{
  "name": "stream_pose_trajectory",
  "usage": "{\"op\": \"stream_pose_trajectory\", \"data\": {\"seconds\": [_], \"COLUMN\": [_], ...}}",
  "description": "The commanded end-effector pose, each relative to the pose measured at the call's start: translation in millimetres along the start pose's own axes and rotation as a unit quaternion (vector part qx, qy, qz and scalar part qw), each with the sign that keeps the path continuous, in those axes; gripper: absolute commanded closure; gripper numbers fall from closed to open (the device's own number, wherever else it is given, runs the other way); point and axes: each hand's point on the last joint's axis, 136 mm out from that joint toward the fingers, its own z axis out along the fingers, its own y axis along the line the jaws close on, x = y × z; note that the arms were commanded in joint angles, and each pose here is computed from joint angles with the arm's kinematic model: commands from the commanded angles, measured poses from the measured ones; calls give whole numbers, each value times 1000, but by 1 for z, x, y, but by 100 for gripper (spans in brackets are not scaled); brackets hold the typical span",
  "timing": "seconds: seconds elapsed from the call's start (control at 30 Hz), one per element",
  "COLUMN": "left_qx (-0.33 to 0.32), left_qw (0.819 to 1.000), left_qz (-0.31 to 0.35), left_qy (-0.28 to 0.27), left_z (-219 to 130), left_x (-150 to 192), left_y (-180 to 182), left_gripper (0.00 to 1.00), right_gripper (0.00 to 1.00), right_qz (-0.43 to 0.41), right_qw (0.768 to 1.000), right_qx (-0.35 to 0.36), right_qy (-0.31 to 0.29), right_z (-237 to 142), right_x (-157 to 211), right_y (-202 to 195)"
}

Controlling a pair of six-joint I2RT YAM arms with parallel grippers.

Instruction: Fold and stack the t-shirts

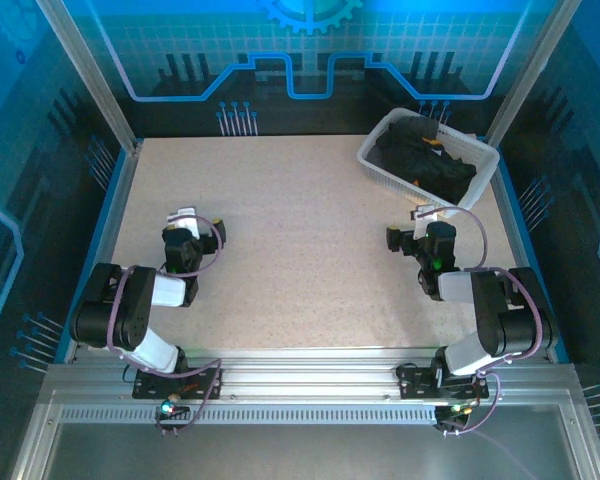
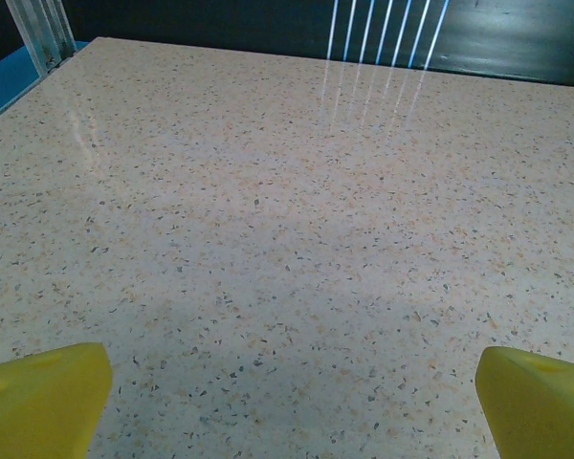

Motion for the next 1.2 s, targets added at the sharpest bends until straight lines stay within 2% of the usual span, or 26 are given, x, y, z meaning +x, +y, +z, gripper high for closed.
{"op": "stream_pose_trajectory", "data": {"seconds": [0.0,0.17,0.27,0.37,0.43,0.47,0.5,0.53,0.57,0.6,0.63,0.67,0.7,0.73,0.83,0.97,1.07,1.17], "left_qx": [5,4,-6,-20,-2,-2,-17,-28,-42,-58,-52,-15,27,58,111,183,212,231], "left_qw": [1000,1000,999,996,991,988,988,991,995,991,981,970,952,940,944,939,942,937], "left_qz": [10,10,23,74,88,87,58,8,-49,-109,-183,-242,-306,-334,-303,-270,-223,-209], "left_qy": [-7,-7,-30,-52,-103,-130,-144,-129,-77,-42,-32,-13,10,26,72,108,134,158], "left_z": [2,2,-10,-32,-49,-56,-62,-65,-69,-75,-72,-62,-54,-48,-45,-56,-72,-86], "left_x": [-7,-7,-18,-49,-90,-112,-133,-149,-147,-153,-160,-162,-166,-172,-195,-211,-205,-191], "left_y": [-3,-3,-6,-25,-46,-53,-53,-51,-44,-35,-29,-29,-32,-41,-74,-118,-148,-168], "left_gripper": [1,1,1,1,1,1,1,1,1,1,1,1,1,1,1,1,1,3], "right_gripper": [0,0,0,0,0,0,0,0,0,0,0,0,5,9,12,10,9,8], "right_qz": [-4,-4,-6,-6,-1,22,79,136,174,232,246,241,249,260,297,356,380,422], "right_qw": [1000,1000,1000,999,995,992,988,985,983,970,965,968,966,961,944,911,887,859], "right_qx": [-1,-3,12,41,43,47,58,56,47,76,86,48,36,50,82,102,117,117], "right_qy": [-25,-27,-25,-15,-93,-119,-118,-89,-41,12,34,48,65,79,118,183,233,264], "right_z": [0,0,-7,-28,-55,-66,-74,-78,-78,-77,-69,-57,-46,-37,-10,33,65,94], "right_x": [-17,-17,-32,-74,-133,-157,-178,-193,-195,-191,-194,-203,-208,-211,-210,-183,-157,-128], "right_y": [-1,0,-3,-5,2,1,-7,-14,-17,-28,-36,-29,-29,-35,-57,-84,-95,-102]}}
